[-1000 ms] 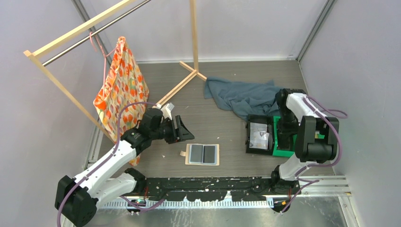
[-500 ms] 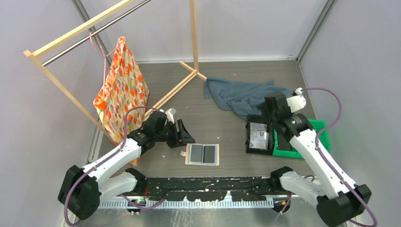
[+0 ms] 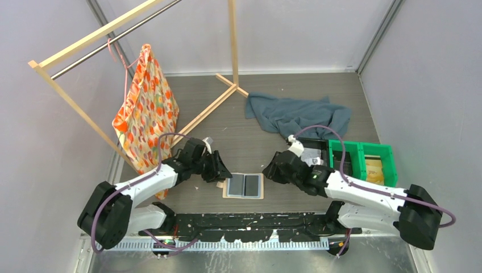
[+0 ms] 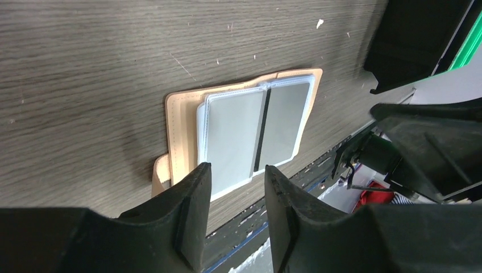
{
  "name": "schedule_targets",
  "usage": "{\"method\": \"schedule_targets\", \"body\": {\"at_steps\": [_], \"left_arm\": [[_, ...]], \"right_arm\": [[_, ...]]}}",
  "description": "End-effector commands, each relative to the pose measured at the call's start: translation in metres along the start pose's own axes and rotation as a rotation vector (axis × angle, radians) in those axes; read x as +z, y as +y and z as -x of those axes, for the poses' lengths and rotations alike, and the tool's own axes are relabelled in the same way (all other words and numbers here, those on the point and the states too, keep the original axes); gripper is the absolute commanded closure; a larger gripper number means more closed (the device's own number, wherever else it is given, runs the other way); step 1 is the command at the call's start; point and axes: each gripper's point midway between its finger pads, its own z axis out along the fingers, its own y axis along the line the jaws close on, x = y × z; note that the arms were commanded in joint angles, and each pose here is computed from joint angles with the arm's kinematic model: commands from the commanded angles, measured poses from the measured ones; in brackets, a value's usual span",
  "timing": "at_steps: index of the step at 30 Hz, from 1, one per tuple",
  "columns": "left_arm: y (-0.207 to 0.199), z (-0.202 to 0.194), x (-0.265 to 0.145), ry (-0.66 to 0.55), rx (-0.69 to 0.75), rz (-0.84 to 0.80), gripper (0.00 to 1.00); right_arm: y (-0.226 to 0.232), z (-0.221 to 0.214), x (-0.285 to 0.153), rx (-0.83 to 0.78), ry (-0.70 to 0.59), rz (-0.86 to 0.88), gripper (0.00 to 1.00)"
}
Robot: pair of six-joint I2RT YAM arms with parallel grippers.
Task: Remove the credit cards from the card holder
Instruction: Remove the credit card from the card holder.
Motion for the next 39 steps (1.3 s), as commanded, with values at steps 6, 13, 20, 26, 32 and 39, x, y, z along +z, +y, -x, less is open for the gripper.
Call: {"method": "schedule_targets", "body": {"at_steps": [6, 13, 20, 26, 32, 39], "left_arm": [[-0.002, 0.003, 0.015, 0.0, 0.049, -0.052, 0.61], [0.005, -0.005, 0.02, 0.031, 0.036, -0.044, 0.61], [-0.001, -0.005, 0.019, 0.026, 0.049, -0.078, 0.62], [-0.02, 0.003, 0.003, -0.049, 0.115, -0.127, 0.62], [-0.037, -0.004, 0.002, -0.007, 0.146, -0.222, 0.61], [-0.015, -0.009, 0.022, 0.037, 0.096, -0.143, 0.56]], "right_arm": [[0.066, -0.046, 0.023, 0.021, 0.115, 0.193, 0.69], [0.072, -0.061, 0.049, 0.066, 0.14, 0.189, 0.73], [0.053, -0.072, 0.063, 0.075, 0.156, 0.121, 0.81], [0.047, -0.074, 0.063, 0.073, 0.157, 0.114, 0.86], [0.051, -0.074, 0.063, 0.078, 0.156, 0.128, 0.87], [0.046, -0.078, 0.068, 0.087, 0.162, 0.116, 0.86]]}}
